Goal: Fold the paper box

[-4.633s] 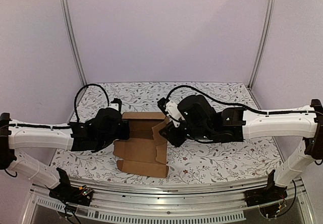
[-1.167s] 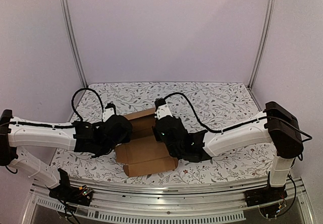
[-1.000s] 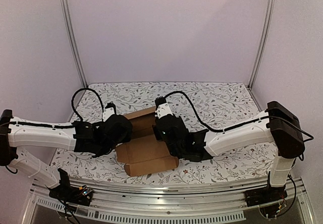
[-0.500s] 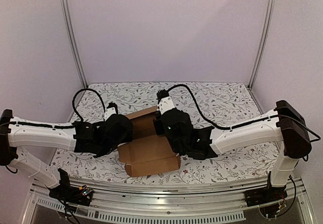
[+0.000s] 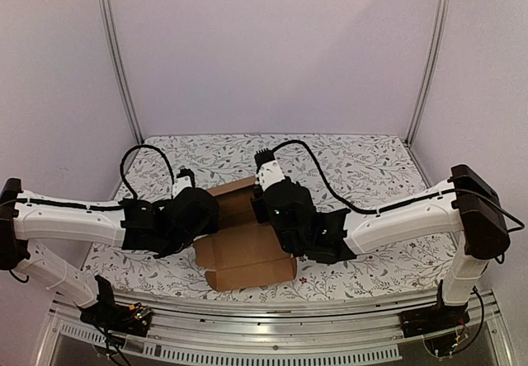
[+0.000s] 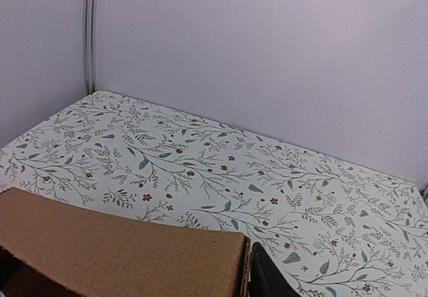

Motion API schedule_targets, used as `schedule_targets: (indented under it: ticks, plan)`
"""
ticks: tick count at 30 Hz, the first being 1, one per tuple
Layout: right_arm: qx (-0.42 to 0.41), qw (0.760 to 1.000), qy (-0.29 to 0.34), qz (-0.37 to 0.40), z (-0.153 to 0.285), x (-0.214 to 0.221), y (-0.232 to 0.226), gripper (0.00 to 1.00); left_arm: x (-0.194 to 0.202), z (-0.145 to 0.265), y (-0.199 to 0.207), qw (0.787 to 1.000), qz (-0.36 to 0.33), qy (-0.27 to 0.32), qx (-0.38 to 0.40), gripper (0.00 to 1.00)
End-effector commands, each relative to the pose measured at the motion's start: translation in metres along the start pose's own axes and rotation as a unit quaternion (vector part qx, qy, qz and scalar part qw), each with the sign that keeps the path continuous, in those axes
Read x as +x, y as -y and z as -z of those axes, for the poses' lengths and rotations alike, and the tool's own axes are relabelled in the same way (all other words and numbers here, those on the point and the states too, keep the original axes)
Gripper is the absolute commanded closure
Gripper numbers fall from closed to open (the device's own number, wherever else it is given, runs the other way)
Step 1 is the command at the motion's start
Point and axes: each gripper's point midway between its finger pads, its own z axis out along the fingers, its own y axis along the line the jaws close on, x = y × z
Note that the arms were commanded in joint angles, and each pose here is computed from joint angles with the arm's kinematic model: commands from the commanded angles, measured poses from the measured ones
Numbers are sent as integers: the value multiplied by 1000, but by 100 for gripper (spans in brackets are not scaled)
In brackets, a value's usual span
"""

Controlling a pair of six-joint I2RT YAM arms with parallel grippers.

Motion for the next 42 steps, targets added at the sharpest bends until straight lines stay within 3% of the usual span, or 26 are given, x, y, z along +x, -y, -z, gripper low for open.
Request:
schedule_targets:
  ticks: [1, 4, 10, 21, 28, 33, 35, 42]
  plan:
    - [-32, 999, 14, -24, 13, -10, -18, 51, 1, 3, 13, 1000, 6, -6, 21, 100]
    - [-36, 999, 5, -11, 20, -1, -18, 44, 1, 3, 11, 1000, 6, -2, 20, 100]
    - [-33, 999, -24, -16, 36, 23, -1, 39, -2, 4, 10, 1000, 7, 4, 18, 100]
    - [-25, 998, -41, -34, 44, 33, 10, 40, -4, 4, 12, 1000, 7, 6, 19, 100]
    - [-10, 999, -35, -23, 37, 26, 5, 62, -6, 6, 13, 1000, 7, 6, 21, 100]
    - [-5, 999, -33, -10, 32, 23, -2, 85, -8, 6, 14, 1000, 9, 8, 22, 100]
    - [-2, 999, -34, -5, 30, 25, -4, 100, -8, 6, 14, 1000, 11, 8, 22, 100]
    - [8, 1000, -30, -3, 27, 22, -8, 100, -5, 5, 12, 1000, 11, 5, 20, 100]
